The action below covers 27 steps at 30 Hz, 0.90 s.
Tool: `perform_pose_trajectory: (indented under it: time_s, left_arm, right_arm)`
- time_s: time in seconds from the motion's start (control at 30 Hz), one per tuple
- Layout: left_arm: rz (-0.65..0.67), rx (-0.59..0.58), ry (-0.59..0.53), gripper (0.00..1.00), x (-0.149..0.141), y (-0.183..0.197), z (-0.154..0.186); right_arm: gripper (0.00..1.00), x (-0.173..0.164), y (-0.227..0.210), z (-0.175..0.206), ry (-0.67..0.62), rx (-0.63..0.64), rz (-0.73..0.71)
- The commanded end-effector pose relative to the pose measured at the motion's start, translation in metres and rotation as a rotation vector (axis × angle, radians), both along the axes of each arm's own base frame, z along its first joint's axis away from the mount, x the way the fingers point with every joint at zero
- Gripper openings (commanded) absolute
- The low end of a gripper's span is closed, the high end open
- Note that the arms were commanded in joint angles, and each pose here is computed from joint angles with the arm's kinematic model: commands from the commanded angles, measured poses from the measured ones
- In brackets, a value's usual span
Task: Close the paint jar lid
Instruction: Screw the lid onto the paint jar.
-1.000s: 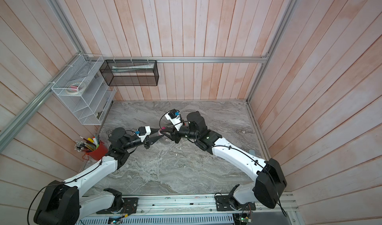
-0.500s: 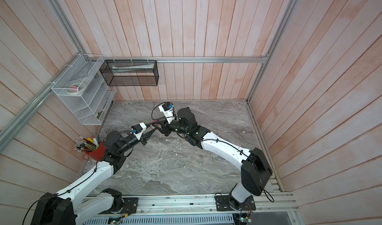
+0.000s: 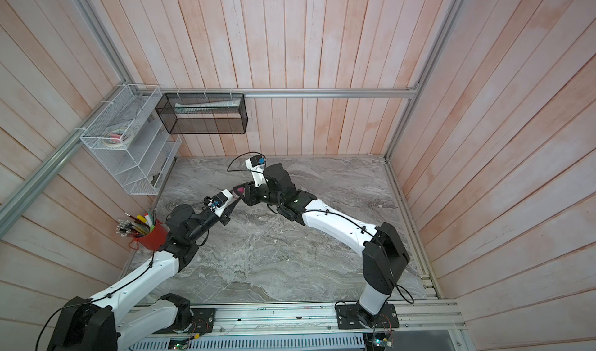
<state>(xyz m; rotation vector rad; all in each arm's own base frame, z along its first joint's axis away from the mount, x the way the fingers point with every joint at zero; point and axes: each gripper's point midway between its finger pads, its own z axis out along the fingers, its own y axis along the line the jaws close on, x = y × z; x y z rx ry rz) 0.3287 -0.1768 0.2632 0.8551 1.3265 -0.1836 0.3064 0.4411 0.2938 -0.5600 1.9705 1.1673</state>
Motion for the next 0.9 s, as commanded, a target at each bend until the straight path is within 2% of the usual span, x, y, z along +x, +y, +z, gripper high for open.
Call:
perform_pose_trajectory:
  time_s: [0.0, 0.33, 0.57, 0.87]
  left_arm:
    - [-0.167, -0.01, -0.186, 0.33, -0.027, -0.032, 0.041]
    - [-0.173, -0.021, -0.174, 0.33, -0.026, -0.033, 0.039]
    - [-0.173, -0.022, -0.164, 0.33, -0.025, -0.034, 0.036]
    - [-0.181, -0.019, -0.126, 0.33, -0.02, -0.036, 0.028]
  right_arm:
    - [0.27, -0.051, 0.028, -0.049, 0.162, -0.089, 0.153]
    - [0.35, -0.053, 0.023, -0.045, 0.14, -0.075, 0.149]
    - [0.52, -0.055, 0.023, -0.041, 0.124, -0.059, 0.161]
    - [0.62, -0.063, 0.003, -0.034, 0.066, -0.026, 0.142]
